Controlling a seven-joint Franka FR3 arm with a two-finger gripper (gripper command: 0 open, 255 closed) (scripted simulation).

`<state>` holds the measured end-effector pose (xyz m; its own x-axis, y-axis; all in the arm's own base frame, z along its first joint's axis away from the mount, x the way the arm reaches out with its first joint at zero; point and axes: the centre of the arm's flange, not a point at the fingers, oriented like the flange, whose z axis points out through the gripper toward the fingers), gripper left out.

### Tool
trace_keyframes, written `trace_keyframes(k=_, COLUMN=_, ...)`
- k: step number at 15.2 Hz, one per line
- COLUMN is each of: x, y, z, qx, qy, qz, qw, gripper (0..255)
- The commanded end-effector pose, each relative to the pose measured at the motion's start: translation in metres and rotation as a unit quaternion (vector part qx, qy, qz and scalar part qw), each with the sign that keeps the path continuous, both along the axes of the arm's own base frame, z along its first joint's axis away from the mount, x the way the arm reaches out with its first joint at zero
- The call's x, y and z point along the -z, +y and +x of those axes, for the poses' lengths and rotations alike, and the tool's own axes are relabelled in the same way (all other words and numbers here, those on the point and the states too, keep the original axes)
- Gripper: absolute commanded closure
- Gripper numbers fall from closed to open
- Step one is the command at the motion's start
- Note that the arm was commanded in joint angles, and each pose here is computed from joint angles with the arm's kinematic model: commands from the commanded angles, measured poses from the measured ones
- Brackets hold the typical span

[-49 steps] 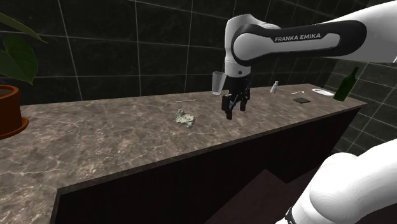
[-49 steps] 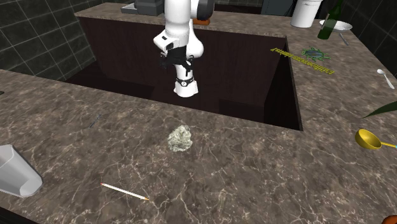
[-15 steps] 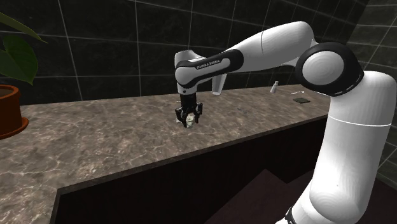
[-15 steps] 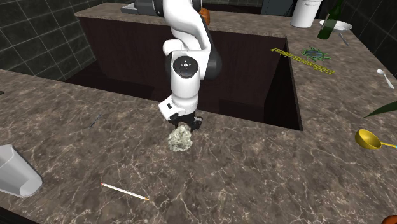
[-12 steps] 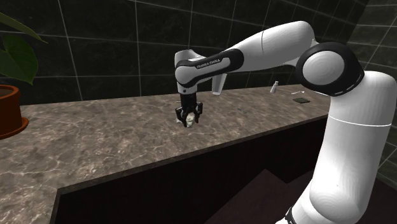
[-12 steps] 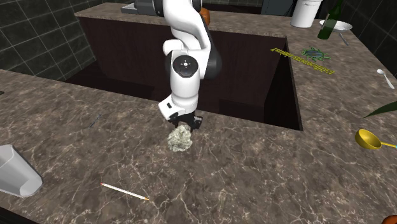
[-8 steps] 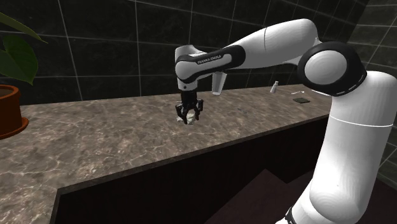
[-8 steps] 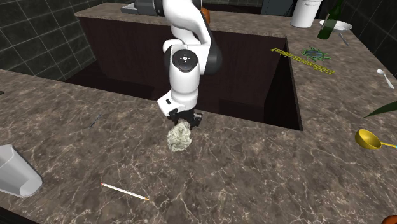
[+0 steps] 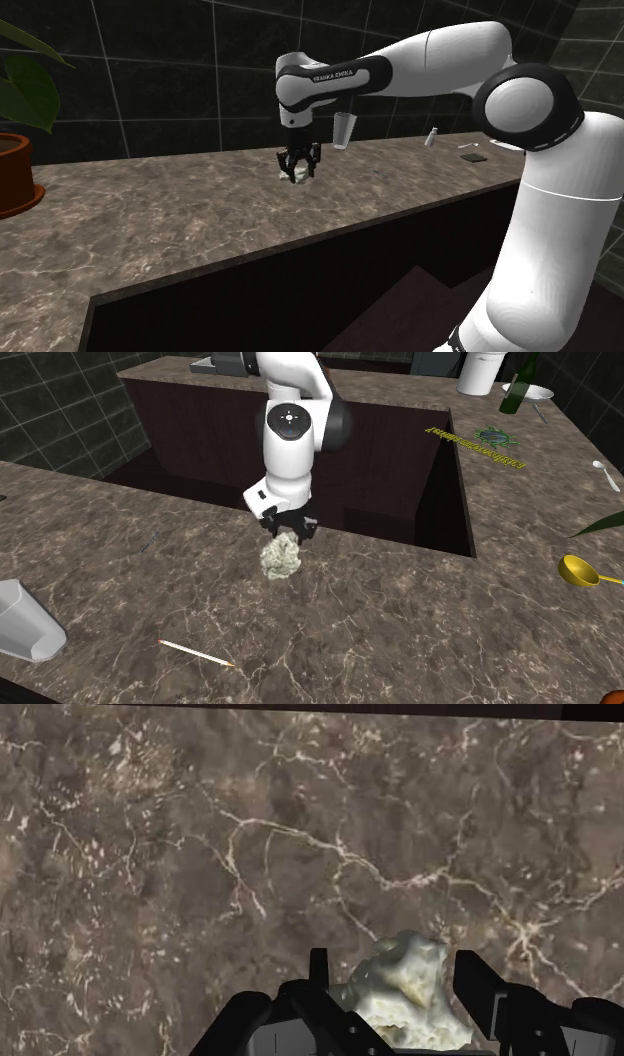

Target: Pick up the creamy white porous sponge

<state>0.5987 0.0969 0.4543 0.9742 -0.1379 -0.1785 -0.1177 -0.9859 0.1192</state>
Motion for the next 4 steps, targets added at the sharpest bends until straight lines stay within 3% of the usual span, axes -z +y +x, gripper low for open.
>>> trace_keyframes(k=1, x=-0.0107, y=0.0004, z=-0.0008, qx=0.0, qy=0.0, qz=0.0, qw=1.0, gripper=255)
trace_keyframes(k=4, x=-0.0167, y=0.0004, z=-0.0008, qx=0.0, qy=0.0, qz=0.0, qw=1.0, gripper=255)
